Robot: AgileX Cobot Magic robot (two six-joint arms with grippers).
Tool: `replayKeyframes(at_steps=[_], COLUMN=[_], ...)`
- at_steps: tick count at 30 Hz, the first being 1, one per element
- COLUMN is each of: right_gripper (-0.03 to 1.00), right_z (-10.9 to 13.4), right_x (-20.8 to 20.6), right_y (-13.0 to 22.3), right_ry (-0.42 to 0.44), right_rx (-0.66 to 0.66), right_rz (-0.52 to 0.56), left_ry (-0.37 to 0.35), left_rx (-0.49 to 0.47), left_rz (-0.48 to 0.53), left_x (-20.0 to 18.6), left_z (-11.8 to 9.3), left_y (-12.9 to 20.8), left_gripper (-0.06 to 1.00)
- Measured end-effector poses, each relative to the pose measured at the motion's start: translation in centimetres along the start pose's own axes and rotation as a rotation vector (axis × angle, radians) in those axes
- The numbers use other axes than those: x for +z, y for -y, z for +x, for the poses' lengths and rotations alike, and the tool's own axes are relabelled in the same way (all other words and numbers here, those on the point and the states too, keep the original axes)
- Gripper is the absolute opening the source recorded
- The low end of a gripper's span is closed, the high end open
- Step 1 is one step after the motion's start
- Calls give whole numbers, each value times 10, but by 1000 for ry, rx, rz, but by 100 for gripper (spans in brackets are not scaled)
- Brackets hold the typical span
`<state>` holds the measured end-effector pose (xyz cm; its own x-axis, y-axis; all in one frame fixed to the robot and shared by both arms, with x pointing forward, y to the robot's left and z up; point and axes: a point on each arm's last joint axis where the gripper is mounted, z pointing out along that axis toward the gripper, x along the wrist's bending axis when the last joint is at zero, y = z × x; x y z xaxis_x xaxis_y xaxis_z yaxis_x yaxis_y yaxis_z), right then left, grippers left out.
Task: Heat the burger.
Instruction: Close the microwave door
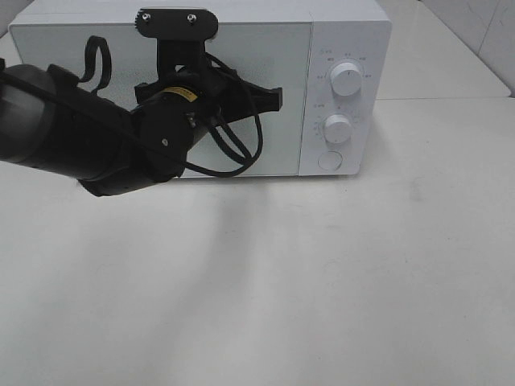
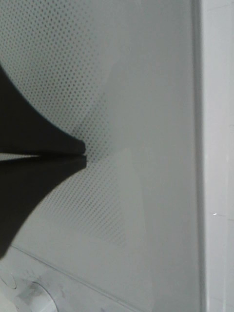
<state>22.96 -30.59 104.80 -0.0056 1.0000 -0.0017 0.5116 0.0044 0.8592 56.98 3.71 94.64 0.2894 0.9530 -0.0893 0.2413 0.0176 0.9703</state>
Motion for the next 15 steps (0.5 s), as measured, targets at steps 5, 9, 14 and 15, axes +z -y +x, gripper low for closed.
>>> replayKeyframes(at_steps=[5,9,14,15], right_gripper=[76,76,76,76], right_z=[0,0,0,0], right_x=[0,0,0,0], right_y=[0,0,0,0], right_ry=[0,0,0,0], right_rx=[0,0,0,0], right_rz=[0,0,0,0], left_ry=[24,48,104,120], left_rx=[16,19,16,19], left_rz=[16,30,78,101], left_x=[0,-5,-27,-32], left_z=[-1,-6,-18,-20], left_y=[0,-2,-4,-3], left_gripper=[0,0,0,0])
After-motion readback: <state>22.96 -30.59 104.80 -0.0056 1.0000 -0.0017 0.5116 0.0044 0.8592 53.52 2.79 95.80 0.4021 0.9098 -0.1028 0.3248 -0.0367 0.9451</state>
